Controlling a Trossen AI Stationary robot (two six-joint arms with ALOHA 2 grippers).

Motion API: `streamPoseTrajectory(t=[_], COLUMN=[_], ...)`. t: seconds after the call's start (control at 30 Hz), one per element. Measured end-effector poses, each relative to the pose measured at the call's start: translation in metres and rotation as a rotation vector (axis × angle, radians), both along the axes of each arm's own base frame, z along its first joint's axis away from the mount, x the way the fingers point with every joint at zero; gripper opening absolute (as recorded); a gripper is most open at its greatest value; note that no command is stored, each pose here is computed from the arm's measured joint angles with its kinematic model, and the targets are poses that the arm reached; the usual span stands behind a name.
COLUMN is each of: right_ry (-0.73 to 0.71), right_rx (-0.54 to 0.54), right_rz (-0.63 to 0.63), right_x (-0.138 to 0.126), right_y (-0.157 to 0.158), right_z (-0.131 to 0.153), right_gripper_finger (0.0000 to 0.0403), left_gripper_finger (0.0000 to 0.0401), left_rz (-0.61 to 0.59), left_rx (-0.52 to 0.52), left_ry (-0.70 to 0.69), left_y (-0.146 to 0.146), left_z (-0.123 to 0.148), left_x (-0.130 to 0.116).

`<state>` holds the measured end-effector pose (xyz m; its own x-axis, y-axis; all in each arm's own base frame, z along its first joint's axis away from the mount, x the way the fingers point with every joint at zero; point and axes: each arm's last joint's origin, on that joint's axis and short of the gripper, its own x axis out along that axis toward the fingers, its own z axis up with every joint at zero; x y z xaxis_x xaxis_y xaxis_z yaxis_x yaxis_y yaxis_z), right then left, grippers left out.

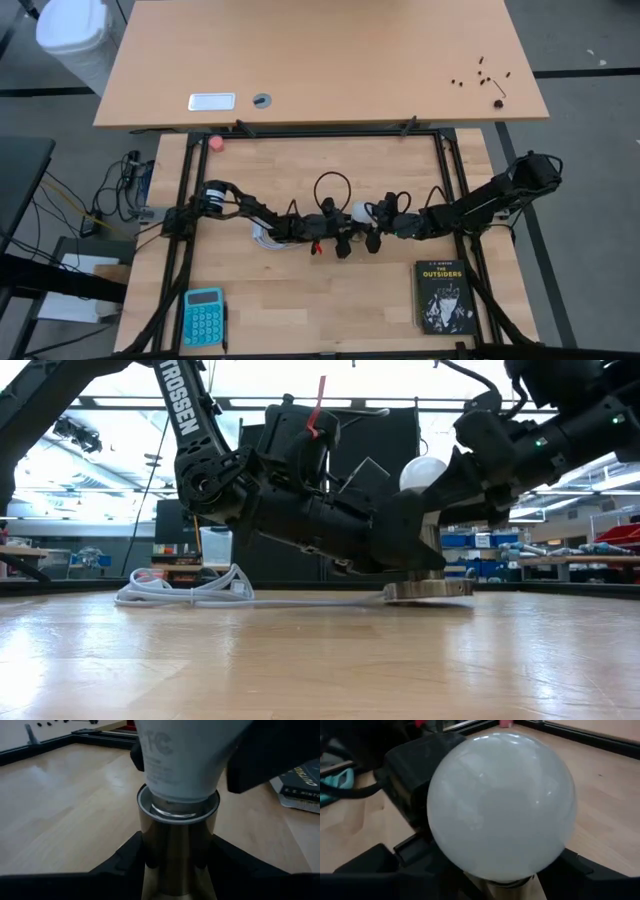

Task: Screw lightbulb
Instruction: Insert the white lightbulb into the silver lamp

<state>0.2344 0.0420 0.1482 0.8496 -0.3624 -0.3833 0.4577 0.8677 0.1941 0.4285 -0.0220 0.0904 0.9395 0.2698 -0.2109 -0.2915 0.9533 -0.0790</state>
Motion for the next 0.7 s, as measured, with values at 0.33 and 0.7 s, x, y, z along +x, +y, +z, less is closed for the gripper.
streamPoseTrajectory(t=[0.33,0.7], right_ry=[0.002,0.015], right_rx=[0.068,0.000], right_rz=[-0.050,0.060], right_x=[0.0002,0.0023], right_y=[-0.0076,-0.0049], right_z=[-0.0025,0.0002], right_gripper_finger=[0.0229,0.0232], left_gripper_finger=[0.0171,0.0171], left_rz=[0.056,0.047], left_rx=[-0.019,-0.017], left_ry=[-0.011,0.000], left_y=[0.0014,0.0010], left_z=[0.0002,-0.0007], left_x=[-0.0004,-0.0005])
